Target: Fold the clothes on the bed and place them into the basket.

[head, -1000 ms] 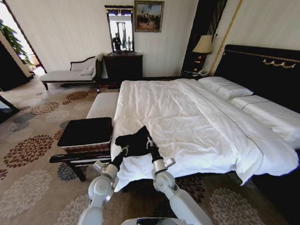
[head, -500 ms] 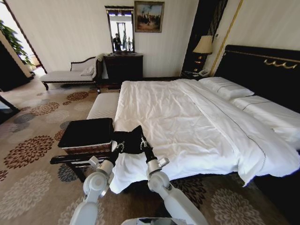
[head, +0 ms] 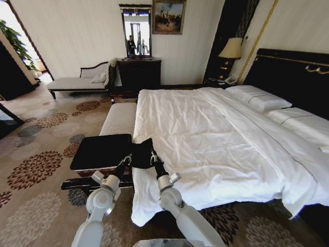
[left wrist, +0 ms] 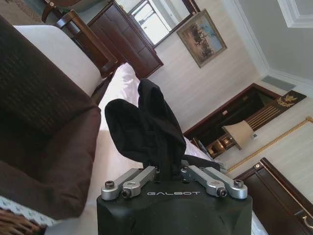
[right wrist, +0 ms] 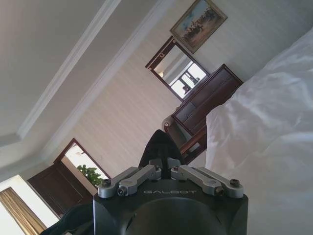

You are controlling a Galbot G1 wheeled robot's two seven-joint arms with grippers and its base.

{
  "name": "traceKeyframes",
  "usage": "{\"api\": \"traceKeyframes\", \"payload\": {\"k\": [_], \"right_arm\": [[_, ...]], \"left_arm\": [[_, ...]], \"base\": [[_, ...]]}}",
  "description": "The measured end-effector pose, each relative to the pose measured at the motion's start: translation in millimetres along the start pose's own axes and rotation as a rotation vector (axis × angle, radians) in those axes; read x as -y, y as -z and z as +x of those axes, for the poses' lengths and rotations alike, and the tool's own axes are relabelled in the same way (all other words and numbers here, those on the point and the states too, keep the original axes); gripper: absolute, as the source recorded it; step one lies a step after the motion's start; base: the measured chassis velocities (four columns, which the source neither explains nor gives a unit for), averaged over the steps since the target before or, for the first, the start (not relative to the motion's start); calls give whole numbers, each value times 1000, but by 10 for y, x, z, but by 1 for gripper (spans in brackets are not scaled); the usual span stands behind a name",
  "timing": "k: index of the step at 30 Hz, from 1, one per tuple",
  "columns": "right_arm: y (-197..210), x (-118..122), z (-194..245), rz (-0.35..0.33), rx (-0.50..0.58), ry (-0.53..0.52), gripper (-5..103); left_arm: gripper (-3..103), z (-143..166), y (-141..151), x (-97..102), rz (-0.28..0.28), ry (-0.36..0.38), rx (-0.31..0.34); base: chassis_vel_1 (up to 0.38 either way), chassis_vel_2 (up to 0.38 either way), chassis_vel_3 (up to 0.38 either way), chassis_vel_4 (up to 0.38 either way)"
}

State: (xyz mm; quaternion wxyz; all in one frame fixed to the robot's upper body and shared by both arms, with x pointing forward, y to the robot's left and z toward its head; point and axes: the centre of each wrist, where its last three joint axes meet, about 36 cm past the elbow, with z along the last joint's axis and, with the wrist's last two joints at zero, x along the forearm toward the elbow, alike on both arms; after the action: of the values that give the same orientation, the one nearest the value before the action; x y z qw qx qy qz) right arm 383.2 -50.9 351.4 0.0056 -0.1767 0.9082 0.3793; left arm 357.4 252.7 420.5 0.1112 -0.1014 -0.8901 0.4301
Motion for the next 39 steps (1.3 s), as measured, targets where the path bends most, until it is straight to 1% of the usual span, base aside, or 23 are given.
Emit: {"api": "traceKeyframes", "payload": {"k": [3, 8, 19, 22, 24, 30, 32, 33, 35, 37, 38, 39], "right_arm": [[7, 9, -15, 2, 2, -2, 3], [-9, 3, -78, 4, 3, -1, 3], [-130, 144, -254, 40, -12, -13, 3], [-184, 188, -331, 53, -19, -15, 3], [-193, 195, -343, 54, -21, -16, 3], [-223, 231, -427, 68, -29, -18, 3], [-208, 266, -441, 71, -30, -32, 3], [-208, 266, -441, 71, -30, -32, 3], [-196, 335, -442, 84, -37, -55, 3], [-194, 473, -455, 107, -52, -89, 3], [-194, 473, -455, 107, -52, -89, 3], [-195, 541, -479, 114, -63, -104, 3]], "left_arm": [[11, -15, 5, 1, 2, -3, 4], [11, -53, -3, -14, 5, -1, 10], [11, -158, 6, -91, 5, 9, 20], [11, -219, 41, -156, 3, 19, 32], [11, -232, 44, -164, 3, 20, 32], [11, -428, 41, -231, 2, 19, 23], [11, -575, -1, -276, 7, 21, 10], [11, -575, -1, -276, 7, 21, 10], [11, -709, -55, -321, 10, 27, -5], [11, -949, -142, -403, 14, 47, -21], [11, -949, -142, -403, 14, 47, -21], [11, -1074, -185, -445, 20, 60, -32]], "base": [[133, 284, -188, -305], [297, 356, -236, -308], [291, 377, -284, -417], [164, 200, -143, -191], [137, 89, -103, -104], [-27, -46, 10, 4], [-64, -97, 6, 47], [-68, -97, 11, 29], [0, 0, 0, 0], [0, 0, 0, 0], [0, 0, 0, 0], [0, 0, 0, 0]]}}
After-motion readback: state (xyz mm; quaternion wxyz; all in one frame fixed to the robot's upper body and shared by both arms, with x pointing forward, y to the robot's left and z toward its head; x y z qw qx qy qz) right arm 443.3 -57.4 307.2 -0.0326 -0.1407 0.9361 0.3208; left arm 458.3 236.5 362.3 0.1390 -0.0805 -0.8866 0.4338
